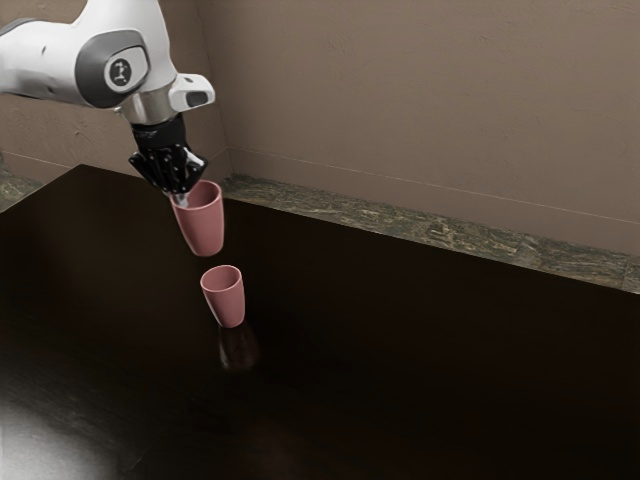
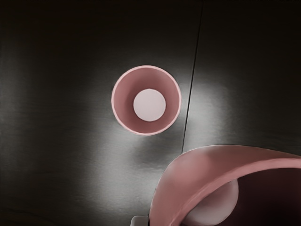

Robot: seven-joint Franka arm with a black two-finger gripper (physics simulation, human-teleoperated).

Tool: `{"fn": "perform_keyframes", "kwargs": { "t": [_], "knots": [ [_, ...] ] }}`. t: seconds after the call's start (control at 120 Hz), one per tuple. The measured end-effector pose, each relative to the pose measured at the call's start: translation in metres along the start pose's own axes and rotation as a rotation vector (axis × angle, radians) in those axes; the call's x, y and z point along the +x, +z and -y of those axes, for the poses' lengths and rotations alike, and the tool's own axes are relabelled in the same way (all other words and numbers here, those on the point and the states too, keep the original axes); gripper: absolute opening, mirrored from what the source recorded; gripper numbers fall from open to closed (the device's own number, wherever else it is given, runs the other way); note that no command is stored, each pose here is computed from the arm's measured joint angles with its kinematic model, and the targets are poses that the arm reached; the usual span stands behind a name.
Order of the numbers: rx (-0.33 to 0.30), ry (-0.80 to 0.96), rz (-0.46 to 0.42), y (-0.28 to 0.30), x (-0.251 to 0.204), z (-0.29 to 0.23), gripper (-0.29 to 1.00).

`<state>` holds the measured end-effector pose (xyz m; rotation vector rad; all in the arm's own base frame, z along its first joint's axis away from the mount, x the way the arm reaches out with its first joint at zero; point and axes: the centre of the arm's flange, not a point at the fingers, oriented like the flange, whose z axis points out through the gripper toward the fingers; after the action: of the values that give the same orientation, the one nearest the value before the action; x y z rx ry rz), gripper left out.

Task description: Place the right cup onto the left cup

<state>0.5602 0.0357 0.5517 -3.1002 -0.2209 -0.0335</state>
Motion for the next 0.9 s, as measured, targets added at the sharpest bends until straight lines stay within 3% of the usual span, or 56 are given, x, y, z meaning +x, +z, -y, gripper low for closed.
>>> {"fn": "perform_keyframes", "kwargs": {
  "t": [0.283,0.508,0.9],
  "knots": [
    [0.002,0.003,-0.008,0.021,0.023,0.037,-0.08],
    [-0.017,0.067,0.012,0.054,0.040,0.020,-0.08],
    [-0.020,0.075,0.023,0.082,0.059,0.049,-0.08]
  ]
}}
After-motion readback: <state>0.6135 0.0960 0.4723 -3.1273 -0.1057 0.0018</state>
